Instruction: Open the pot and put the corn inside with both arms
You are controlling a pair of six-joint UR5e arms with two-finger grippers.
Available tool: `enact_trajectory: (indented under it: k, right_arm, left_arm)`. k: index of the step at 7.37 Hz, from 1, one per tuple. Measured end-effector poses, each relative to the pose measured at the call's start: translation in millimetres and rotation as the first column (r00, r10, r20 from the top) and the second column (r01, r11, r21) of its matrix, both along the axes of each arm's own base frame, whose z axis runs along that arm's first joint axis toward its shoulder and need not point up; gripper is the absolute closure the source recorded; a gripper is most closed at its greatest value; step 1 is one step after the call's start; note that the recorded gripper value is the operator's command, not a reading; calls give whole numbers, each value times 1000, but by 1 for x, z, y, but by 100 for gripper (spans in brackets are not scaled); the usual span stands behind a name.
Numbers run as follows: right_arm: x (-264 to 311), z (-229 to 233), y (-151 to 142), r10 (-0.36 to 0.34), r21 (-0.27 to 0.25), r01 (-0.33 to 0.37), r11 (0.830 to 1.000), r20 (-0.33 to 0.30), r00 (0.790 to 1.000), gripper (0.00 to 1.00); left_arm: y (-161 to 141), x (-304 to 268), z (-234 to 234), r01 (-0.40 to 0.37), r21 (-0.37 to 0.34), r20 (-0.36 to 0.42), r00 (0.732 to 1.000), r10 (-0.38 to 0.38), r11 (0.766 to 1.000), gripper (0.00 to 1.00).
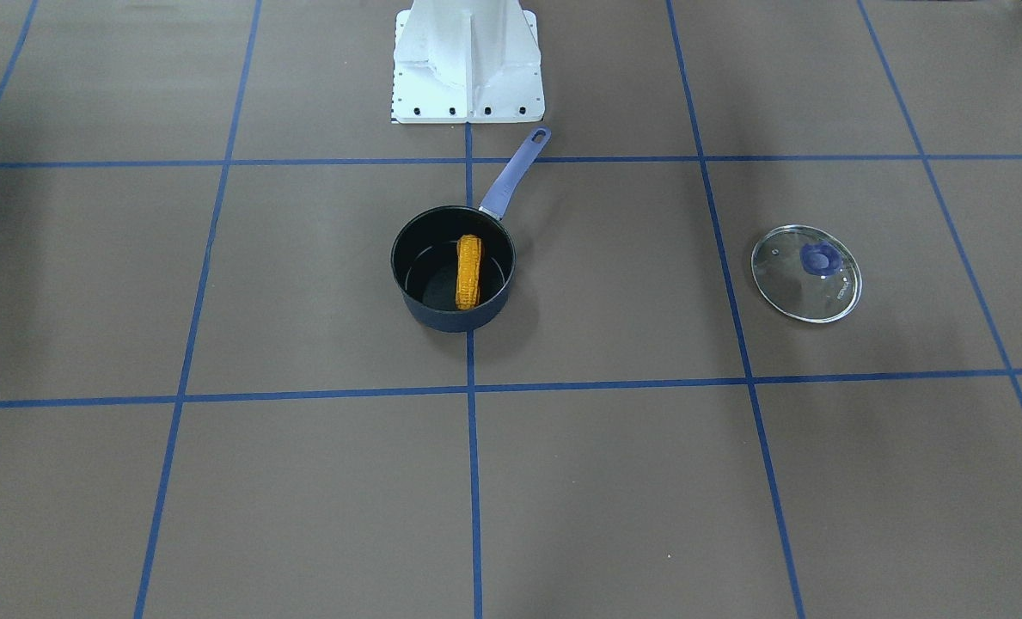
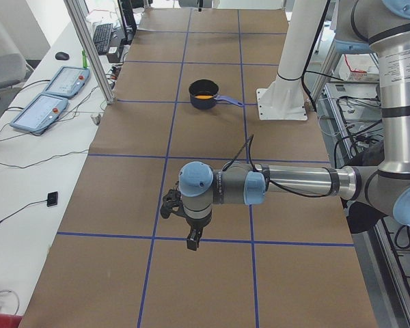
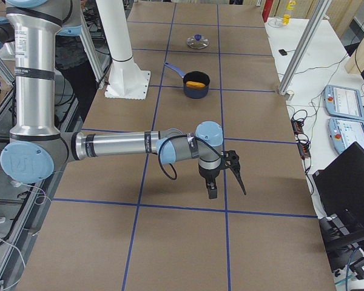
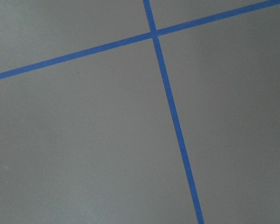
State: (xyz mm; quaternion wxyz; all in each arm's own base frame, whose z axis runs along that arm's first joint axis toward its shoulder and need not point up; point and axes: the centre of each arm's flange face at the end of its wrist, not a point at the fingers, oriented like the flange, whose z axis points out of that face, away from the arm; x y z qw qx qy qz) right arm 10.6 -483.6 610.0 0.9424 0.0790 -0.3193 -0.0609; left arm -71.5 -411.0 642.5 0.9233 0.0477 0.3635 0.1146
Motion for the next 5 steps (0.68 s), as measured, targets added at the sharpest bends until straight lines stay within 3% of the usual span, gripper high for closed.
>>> enact_trajectory:
  k: [5]
  right_arm:
    - [2, 12, 14, -31, 2, 31, 1000, -1, 1000, 0]
  left_arm:
    - [18, -1, -19, 6, 33, 0, 1000, -6, 999, 2]
